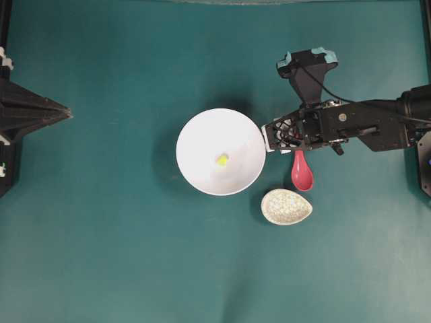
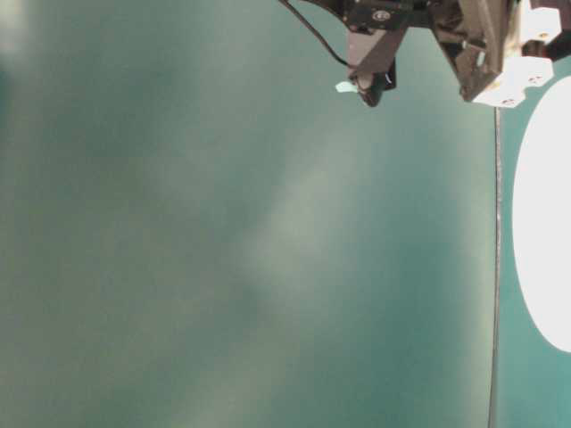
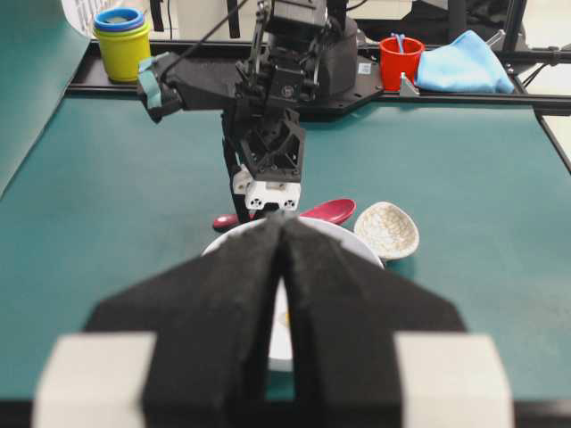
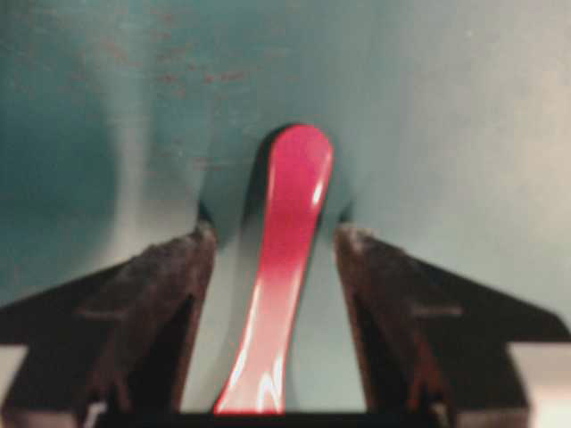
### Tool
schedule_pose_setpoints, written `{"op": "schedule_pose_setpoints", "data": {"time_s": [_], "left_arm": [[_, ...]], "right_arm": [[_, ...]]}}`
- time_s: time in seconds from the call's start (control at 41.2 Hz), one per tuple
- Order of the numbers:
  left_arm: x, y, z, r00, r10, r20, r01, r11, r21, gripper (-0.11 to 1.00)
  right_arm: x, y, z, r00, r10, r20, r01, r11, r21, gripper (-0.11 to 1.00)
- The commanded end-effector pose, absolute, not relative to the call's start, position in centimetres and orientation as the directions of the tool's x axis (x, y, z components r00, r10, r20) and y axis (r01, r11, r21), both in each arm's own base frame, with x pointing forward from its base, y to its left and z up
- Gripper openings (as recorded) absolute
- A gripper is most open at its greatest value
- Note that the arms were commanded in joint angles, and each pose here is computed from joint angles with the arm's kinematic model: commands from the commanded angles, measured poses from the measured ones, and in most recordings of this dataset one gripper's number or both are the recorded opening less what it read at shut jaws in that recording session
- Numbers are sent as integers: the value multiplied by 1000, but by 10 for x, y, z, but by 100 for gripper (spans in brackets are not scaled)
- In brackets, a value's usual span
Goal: Scoop the yellow hexagonal prism block from the bowl with a spoon using the right arm.
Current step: 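Lift the spoon by its handle beside the bowl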
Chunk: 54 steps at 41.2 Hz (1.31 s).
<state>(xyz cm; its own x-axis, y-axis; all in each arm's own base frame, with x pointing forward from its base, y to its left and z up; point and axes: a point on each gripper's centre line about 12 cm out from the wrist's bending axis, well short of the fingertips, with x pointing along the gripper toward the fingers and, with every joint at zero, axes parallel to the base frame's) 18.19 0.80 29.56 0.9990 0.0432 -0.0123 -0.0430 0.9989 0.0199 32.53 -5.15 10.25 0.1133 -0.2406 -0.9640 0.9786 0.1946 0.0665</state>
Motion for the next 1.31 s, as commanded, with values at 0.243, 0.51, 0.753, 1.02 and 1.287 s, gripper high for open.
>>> {"op": "schedule_pose_setpoints", "data": {"time_s": [0.243, 0.51, 0.753, 1.02, 1.287], "left_arm": [[183, 8, 307, 999, 45, 5, -45, 999, 21, 3], [183, 8, 307, 999, 45, 2, -45, 999, 21, 3], [183, 8, 307, 999, 45, 2, -45, 999, 21, 3], [183, 8, 307, 999, 45, 2, -45, 999, 23, 3], [183, 8, 306, 999, 45, 0, -45, 999, 21, 3]], "right_arm": [[332, -50, 111, 146, -244, -959, 975, 202, 97, 41], [332, -51, 113, 148, -249, -957, 974, 204, 97, 24], [331, -53, 134, 205, -268, -941, 964, 221, 147, 24], [328, -53, 150, 240, -279, -930, 957, 227, 179, 24], [325, -48, 164, 270, -281, -921, 948, 243, 203, 24]]}}
